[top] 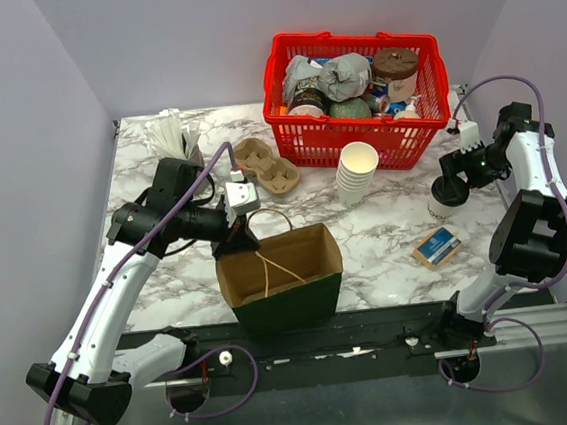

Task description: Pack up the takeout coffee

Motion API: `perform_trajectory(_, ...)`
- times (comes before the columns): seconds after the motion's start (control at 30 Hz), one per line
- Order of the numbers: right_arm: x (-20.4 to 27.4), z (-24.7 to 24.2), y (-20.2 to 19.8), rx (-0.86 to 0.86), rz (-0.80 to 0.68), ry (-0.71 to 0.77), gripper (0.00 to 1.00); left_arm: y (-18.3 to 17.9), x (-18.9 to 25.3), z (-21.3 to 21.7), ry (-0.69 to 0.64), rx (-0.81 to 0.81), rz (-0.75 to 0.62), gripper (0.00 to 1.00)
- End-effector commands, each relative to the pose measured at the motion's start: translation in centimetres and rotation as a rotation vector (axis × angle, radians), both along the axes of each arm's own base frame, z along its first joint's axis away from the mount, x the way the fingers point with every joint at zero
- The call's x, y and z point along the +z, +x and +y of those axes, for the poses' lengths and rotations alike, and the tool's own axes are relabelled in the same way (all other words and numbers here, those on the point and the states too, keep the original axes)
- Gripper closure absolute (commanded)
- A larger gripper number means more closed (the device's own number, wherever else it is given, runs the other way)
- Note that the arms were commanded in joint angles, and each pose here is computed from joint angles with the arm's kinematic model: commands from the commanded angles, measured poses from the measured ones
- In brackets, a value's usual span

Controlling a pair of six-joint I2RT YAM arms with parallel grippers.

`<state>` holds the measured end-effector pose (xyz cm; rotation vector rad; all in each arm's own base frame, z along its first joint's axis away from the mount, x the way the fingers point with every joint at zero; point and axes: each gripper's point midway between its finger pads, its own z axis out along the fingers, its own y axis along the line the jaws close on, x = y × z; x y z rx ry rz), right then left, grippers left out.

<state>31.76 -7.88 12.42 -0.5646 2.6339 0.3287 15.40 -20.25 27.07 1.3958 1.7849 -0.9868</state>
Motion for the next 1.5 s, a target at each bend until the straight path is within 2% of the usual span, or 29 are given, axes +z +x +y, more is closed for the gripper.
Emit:
perform_trajectory(0.0, -0.1, 0.2, 0.5, -0.001, -0.017, 0.019, 0.00, 0.3, 1.4, -0.1, -0.031, 0.009, -0.038, 1.00)
perform_trajectory(0.3, 1.1, 0.3, 1.5, 0.035, -0.120, 0.004, 0.00, 0.4, 1.3, -0.1, -0.032, 0.012, -0.028, 1.00)
perform_trajectory(0.7, 0.1, 0.5, 1.9, 0.029, -0.119, 0.024, 0.00, 0.8, 1.6, -0.3, -0.040, 0.017, -0.020, 1.00)
perform_trajectory(0.97, 1.6, 0.6, 1.8, 0.044, -0.184, 0.001, 0.10, 0.8, 1.9, -0.3, -0.043, 0.018, -0.020, 1.00)
perform_trajectory(1.2, 3.9, 1.7, -0.9, 0.103, -0.224, -0.032, 0.19, 0.5, 2.4, -0.3, -0.055, 0.004, -0.032, 1.00)
perform_trajectory(1.3, 6.0, 2.9, -2.5, 0.137, -0.269, -0.024, 0.20, 0.7, 2.4, -0.3, -0.049, 0.005, -0.047, 1.00)
perform_trajectory(1.33, 6.6, 3.6, -3.4, 0.146, -0.260, -0.002, 0.20, 0.8, 2.5, -0.2, -0.048, 0.009, -0.055, 1.00)
perform_trajectory(1.47, 12.0, 7.5, -5.9, 0.234, -0.387, 0.114, 0.20, 3.3, 2.9, 0.4, -0.002, 0.096, -0.144, 1.00)
